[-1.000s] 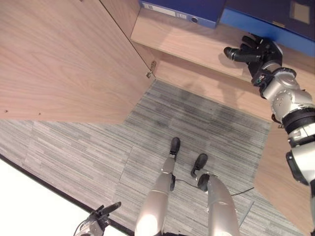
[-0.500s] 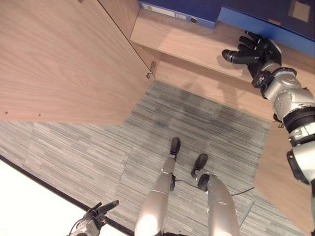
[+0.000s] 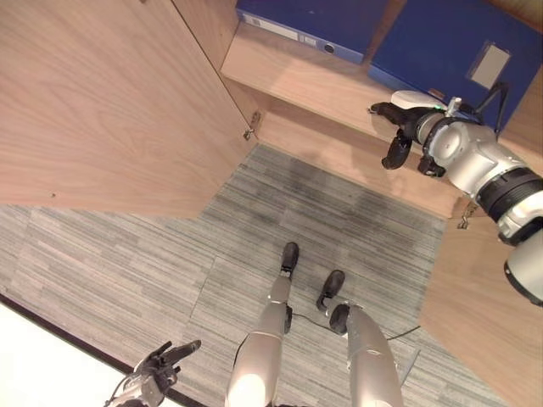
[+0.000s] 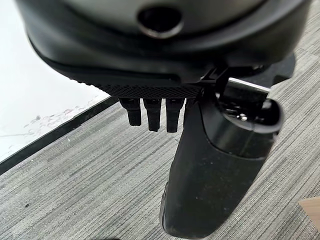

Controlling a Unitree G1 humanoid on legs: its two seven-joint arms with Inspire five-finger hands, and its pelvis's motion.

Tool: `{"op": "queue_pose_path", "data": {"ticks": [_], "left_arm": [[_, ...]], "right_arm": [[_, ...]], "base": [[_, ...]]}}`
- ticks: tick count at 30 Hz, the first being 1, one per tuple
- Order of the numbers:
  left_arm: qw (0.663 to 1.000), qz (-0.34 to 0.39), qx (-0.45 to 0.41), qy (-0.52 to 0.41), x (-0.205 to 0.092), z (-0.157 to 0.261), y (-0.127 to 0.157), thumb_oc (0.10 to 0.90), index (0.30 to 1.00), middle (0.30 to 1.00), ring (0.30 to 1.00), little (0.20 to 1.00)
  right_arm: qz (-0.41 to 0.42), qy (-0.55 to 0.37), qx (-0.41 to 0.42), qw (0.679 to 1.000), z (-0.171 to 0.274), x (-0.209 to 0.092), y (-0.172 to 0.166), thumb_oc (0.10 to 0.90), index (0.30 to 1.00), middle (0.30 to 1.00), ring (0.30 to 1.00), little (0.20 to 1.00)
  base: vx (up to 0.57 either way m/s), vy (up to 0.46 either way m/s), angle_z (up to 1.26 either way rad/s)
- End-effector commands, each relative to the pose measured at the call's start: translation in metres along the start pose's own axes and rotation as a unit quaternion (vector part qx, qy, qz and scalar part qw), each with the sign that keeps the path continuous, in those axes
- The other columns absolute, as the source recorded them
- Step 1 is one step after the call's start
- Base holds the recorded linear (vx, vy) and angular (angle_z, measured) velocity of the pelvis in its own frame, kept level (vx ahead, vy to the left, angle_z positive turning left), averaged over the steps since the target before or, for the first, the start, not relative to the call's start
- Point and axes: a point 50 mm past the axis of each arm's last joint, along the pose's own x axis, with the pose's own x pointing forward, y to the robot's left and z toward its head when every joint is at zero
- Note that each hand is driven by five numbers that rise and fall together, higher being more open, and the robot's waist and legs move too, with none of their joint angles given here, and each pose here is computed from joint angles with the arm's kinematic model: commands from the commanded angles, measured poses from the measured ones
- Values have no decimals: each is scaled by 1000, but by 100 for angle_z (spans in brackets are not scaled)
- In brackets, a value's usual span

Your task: Put the empty folder in the office cabinet

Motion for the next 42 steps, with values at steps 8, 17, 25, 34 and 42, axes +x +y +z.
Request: {"op": "queue_pose_path", "data": {"ticks": [8, 17, 25, 34, 42], "left_arm": [[998, 50, 41, 12, -6, -16, 35, 800, 900, 900, 900, 900], [997, 64, 42, 23, -7, -15, 45, 800, 900, 900, 900, 900], [994, 96, 29, 37, -8, -17, 48, 800, 900, 900, 900, 900], [994, 90, 40, 49, -6, -30, 32, 800, 900, 900, 900, 900], [994, 82, 52, 41, -6, -23, 36, 800, 900, 900, 900, 900]], "right_arm": [[118, -45, 57, 990, 14, 1, 33, 800, 900, 900, 900, 900], [156, -29, 21, 987, 2, -1, 66, 800, 900, 900, 900, 900], [-103, 75, 228, 965, -42, 2, -3, 800, 900, 900, 900, 900], [-183, 203, 234, 933, -83, -15, -26, 800, 900, 900, 900, 900], [-124, 299, 6, 946, -118, -32, -23, 800, 900, 900, 900, 900]], "base": [[-4, 0, -1], [-8, -12, 3], [-4, -5, 1], [2, -2, 2], [0, -3, 4]]}}
